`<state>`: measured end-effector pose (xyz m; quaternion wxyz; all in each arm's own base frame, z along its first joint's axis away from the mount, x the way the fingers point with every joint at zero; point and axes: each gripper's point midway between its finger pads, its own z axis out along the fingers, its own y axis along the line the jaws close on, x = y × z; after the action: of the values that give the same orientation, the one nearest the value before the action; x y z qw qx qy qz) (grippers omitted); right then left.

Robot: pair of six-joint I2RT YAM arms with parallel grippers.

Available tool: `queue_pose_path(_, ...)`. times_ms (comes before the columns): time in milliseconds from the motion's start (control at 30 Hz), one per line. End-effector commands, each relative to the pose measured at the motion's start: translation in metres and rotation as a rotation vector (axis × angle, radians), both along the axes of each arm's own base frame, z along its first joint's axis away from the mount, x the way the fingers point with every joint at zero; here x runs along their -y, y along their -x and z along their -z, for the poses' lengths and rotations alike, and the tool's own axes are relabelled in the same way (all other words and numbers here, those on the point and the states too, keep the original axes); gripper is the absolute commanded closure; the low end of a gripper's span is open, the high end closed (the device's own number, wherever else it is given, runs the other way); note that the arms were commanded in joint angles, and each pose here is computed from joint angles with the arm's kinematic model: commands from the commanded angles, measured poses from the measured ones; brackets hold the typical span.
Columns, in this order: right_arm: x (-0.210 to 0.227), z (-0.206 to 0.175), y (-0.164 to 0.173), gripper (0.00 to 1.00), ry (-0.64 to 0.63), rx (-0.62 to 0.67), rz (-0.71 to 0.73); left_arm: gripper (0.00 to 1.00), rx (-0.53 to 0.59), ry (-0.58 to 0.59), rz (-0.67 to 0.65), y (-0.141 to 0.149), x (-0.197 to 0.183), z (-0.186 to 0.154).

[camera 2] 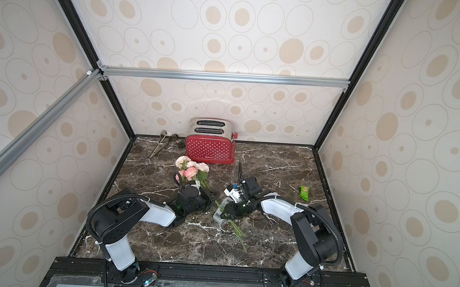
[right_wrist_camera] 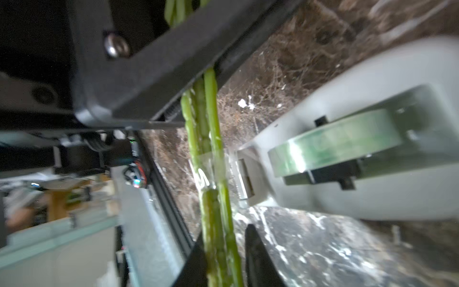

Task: Wrap bouquets with tape
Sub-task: Wrap the tape around the bouquet.

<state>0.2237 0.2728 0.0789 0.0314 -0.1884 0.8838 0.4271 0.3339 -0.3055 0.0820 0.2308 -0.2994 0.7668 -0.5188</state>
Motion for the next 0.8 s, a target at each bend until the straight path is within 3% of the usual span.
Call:
queue_pose_path(0, -0.009, -0.012, 0.009, 0.97, -0.095, -0.077, -0.032, 1.0, 0.093, 0.047, -0.005, -0.006, 0.002, -0.03)
queue_pose_path(100, -0.005, -0.008, 0.007, 1.0, -0.046, -0.039, -0.036, 1.0, 0.087, 0.048, -0.005, -0.006, 0.002, -0.03)
queue_pose_path(167, 0.003, -0.006, 0.002, 1.0, 0.039, 0.034, -0.036, 0.79, 0.077, 0.05, -0.001, -0.005, 0.003, -0.029)
queue_pose_path(200, 0.007, -0.004, 0.001, 1.0, 0.089, 0.081, -0.045, 0.74, 0.07, 0.051, 0.001, -0.005, 0.003, -0.028)
queue_pose_path(267, 0.018, 0.002, -0.003, 1.0, 0.247, 0.216, -0.077, 0.68, 0.052, 0.047, 0.01, -0.004, 0.005, -0.025)
queue_pose_path(433, 0.032, -0.001, -0.018, 1.0, 0.615, 0.618, -0.159, 0.67, -0.002, 0.052, 0.023, -0.003, 0.01, -0.016)
queue_pose_path(533, 0.028, -0.014, -0.022, 1.0, 0.722, 0.814, -0.191, 0.71, -0.034, 0.056, 0.033, -0.002, 0.013, -0.01)
queue_pose_path(667, 0.024, -0.021, -0.022, 1.0, 0.847, 1.011, -0.242, 0.84, -0.046, 0.052, 0.021, -0.002, 0.011, -0.009)
queue_pose_path(767, 0.016, -0.023, -0.017, 1.0, 0.893, 1.118, -0.277, 1.0, -0.046, 0.049, 0.025, -0.002, 0.012, -0.008)
